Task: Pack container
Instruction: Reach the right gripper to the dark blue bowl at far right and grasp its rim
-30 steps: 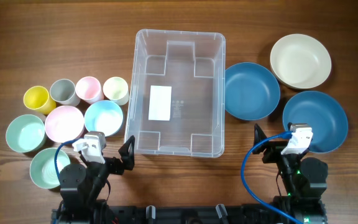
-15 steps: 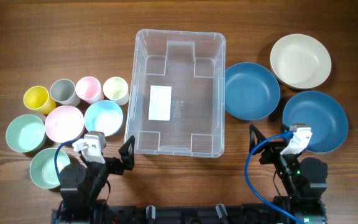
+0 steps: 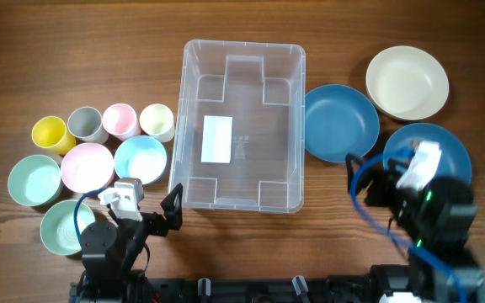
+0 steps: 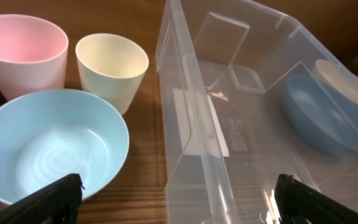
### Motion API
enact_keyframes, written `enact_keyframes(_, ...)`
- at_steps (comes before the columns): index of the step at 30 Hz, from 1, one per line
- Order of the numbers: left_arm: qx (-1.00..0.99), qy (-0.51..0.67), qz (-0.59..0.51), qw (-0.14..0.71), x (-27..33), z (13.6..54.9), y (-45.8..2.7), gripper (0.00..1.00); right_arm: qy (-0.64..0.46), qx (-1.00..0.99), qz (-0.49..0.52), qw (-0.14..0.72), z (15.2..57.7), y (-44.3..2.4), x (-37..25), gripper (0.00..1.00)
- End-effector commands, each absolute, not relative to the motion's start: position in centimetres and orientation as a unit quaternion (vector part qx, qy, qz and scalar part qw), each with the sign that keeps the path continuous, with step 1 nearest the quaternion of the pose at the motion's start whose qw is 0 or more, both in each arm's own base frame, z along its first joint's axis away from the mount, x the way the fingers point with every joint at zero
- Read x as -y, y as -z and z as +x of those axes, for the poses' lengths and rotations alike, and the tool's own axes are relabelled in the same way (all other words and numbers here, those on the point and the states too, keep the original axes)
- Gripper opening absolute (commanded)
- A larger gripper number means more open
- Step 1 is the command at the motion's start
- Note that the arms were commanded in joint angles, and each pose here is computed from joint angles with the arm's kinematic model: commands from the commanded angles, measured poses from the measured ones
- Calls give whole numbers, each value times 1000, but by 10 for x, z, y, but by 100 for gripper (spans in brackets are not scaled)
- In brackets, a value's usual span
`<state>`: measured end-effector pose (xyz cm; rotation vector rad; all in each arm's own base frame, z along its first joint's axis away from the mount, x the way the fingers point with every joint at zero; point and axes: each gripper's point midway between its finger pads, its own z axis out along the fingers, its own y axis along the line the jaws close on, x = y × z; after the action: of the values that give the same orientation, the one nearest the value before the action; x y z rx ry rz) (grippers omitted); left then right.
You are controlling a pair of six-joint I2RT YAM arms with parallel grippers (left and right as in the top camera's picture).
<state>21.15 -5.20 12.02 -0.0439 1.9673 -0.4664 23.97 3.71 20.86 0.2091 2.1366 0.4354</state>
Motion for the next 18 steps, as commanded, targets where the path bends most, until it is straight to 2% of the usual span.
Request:
enact_keyframes(1,-823,192,-10,534,52,212,-120,100,-186,-881,85,428,271,-246,-41,100)
enact_keyframes(3,-823,192,-10,534,52,212,-120,100,-248,-881,51,400,284,-270,-65,100)
enact_keyframes(6,-823,192,-10,534,52,212,-120,100,-244,-889,40,387,299,-276,-66,100)
enact_keyframes(10,-823,192,-10,534,52,212,-120,100,-173,-894,293,292,296,-230,-7,100)
enact_keyframes(13,-823,192,-10,534,52,212,-120,100,-110,-880,383,259,283,-208,37,100)
enact_keyframes(18,-823,192,-10,534,52,212,-120,100,-44,-846,471,246,262,-196,96,100)
